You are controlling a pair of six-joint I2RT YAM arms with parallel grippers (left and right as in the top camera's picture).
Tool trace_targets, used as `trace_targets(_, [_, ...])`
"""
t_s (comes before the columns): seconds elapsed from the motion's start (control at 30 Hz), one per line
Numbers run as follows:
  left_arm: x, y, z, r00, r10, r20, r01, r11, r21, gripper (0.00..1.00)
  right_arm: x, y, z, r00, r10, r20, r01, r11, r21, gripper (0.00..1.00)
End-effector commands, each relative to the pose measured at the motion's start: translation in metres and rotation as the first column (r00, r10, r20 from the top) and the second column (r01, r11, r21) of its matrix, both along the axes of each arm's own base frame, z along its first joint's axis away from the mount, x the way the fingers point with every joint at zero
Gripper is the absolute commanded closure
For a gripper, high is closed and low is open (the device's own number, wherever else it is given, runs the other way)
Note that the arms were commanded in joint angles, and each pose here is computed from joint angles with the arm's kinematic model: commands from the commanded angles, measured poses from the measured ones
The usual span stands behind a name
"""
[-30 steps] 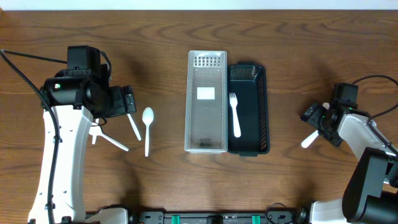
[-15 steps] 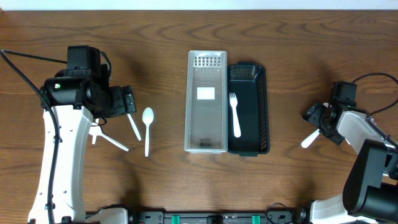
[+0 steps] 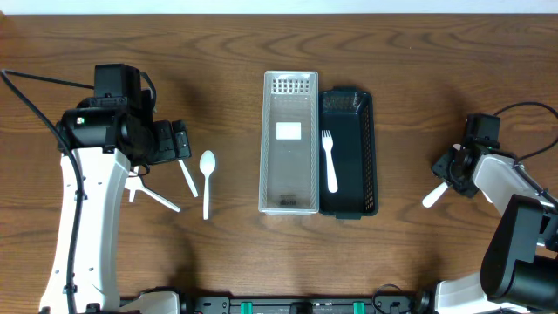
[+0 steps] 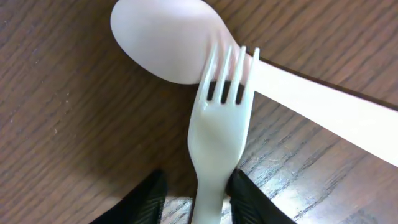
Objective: Pack container
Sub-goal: 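Return the right gripper to the right and grasp another white fork, then place the second fork in the dark green basket beside the first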
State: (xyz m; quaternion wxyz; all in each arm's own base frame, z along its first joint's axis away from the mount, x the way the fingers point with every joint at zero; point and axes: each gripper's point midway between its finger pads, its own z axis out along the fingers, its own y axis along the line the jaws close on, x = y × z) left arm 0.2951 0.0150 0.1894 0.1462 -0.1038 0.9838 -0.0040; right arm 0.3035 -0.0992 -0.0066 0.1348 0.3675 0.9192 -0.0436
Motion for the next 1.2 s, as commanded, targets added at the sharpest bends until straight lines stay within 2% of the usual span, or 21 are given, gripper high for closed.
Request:
trace_targets(0.0, [0.002,0.003,0.005,1.000,-0.002,0.013,0.002,1.000,0.015,0.02,-0.028,0.017,-0.030,0.994,0.007,-0.108,0.003,0.996,0.092,0.71])
trace_targets(0.27, [0.002,0.003,0.005,1.000,-0.002,0.013,0.002,1.000,0.015,0.02,-0.027,0.019,-0.028,0.995,0.010,-0.103,0.000,0.995,0.103,0.99])
trace_targets(0.43, [0.002,0.003,0.005,1.000,-0.002,0.013,0.002,1.000,0.015,0.02,-0.017,0.023,-0.009,0.996,0.043,-0.078,-0.032,0.991,0.133,0.99])
trace_targets(0.6, [0.002,0.003,0.005,1.000,-0.002,0.013,0.002,1.000,0.015,0.02,0.019,0.029,0.047,0.987,0.161,0.029,-0.163,0.982,0.091,0.99])
trace_targets(0.73, [0.002,0.003,0.005,1.000,-0.002,0.013,0.002,1.000,0.015,0.02,0.056,0.062,0.120,0.924,0.347,0.160,-0.355,0.934,0.029,0.99])
trace_targets(0.9, [0.002,0.003,0.005,1.000,-0.002,0.013,0.002,1.000,0.015,0.02,0.076,0.126,0.182,0.812,0.528,0.248,-0.537,0.843,-0.037,0.99])
trace_targets(1.0, [0.002,0.003,0.005,1.000,-0.002,0.013,0.002,1.000,0.015,0.02,0.079,0.166,0.190,0.746,0.605,0.278,-0.617,0.785,-0.054,0.99])
trace_targets(1.17, [0.002,0.003,0.005,1.000,-0.002,0.013,0.002,1.000,0.015,0.02,0.074,0.210,0.165,0.702,0.674,0.229,-0.690,0.723,-0.014,0.99])
